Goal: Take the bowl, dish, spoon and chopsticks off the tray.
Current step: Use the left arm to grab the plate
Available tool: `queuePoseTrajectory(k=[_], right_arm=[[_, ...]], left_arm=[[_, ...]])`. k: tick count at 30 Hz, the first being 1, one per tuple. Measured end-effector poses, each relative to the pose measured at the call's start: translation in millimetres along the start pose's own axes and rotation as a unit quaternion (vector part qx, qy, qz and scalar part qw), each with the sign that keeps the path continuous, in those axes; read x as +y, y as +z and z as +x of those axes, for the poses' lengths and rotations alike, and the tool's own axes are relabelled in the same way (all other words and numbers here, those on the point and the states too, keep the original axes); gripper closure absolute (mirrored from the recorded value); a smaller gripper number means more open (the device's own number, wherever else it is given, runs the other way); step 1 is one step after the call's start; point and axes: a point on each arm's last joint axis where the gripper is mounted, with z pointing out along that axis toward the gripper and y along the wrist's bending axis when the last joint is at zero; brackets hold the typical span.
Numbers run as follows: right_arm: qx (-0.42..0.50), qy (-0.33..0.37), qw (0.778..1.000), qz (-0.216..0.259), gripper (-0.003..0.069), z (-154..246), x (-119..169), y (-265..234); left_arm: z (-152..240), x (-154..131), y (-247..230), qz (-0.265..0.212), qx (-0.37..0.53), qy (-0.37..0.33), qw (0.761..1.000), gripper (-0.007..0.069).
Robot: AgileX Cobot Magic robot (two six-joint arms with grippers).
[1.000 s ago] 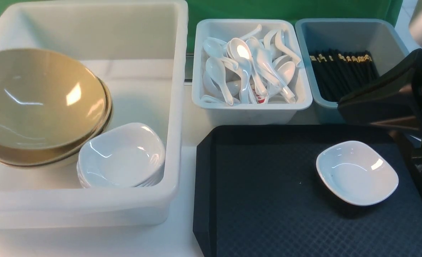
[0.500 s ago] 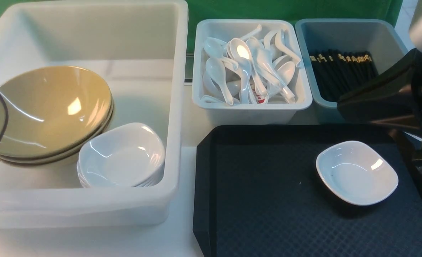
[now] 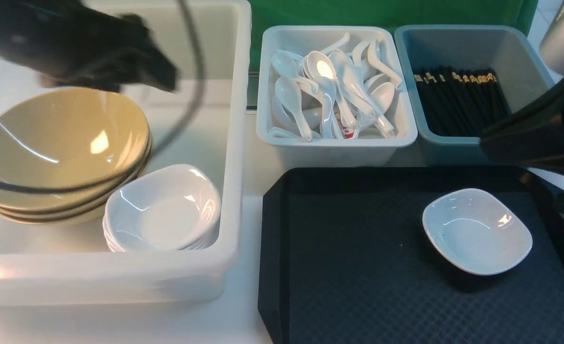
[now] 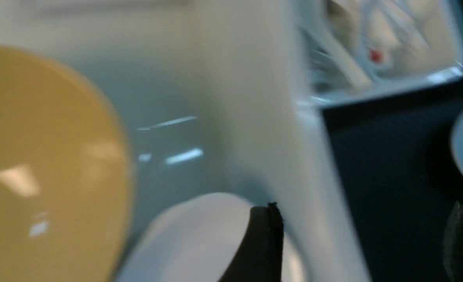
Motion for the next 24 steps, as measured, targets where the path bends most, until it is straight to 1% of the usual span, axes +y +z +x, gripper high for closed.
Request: queuePoseTrajectory(k=[2,3,4,5,7,12,13,14,15,16,17,20,21,22,24], right_arm=[[0.039,0.02,0.999,0.022,0.0624,7,-4,0],[0.087,0.03,0.995,0.047,0.0624,16,-8,-2],[0.091,0.034,0.994,0.05,0.0624,17,-9,-2],[0.108,0.043,0.991,0.07,0.0624,22,-11,-5],[0.103,0.055,0.99,0.084,0.0622,27,-11,-13],[0.065,0.079,0.989,0.103,0.062,43,-5,-43],[0.055,0.082,0.99,0.105,0.062,47,-3,-49],[0.053,0.082,0.99,0.105,0.062,48,-3,-50],[0.04,0.084,0.99,0.109,0.062,54,0,-59],[0.031,0.085,0.99,0.11,0.062,58,1,-65],[0.03,0.086,0.99,0.111,0.062,59,2,-66],[0.006,0.087,0.989,0.116,0.062,72,7,-80],[0.004,0.087,0.989,0.117,0.062,74,7,-81],[0.002,0.087,0.989,0.117,0.062,76,8,-83],[0.0,0.087,0.989,0.118,0.062,81,10,-85]], left_arm=[[1,-26,26,0.019,0.02,0.035,0.999,0.0104],[4,-56,54,0.042,0.033,0.069,0.996,0.0104],[4,-59,61,0.043,0.038,0.071,0.996,0.0104],[7,-83,84,0.06,0.048,0.096,0.992,0.0104],[8,-111,115,0.079,0.058,0.12,0.988,0.0104],[13,-155,188,0.101,0.093,0.156,0.978,0.0104],[12,-160,202,0.102,0.094,0.159,0.977,0.0104],[10,-162,204,0.104,0.09,0.159,0.978,0.0104],[8,-165,226,0.104,0.089,0.16,0.978,0.0104],[10,-166,241,0.102,0.092,0.157,0.978,0.0104],[9,-166,244,0.101,0.091,0.155,0.978,0.0104],[15,-165,288,0.095,0.104,0.13,0.981,0.0104],[17,-165,294,0.095,0.107,0.125,0.982,0.0105],[19,-164,303,0.095,0.113,0.118,0.982,0.0109],[25,-165,318,0.102,0.126,0.105,0.981,0.0144]])
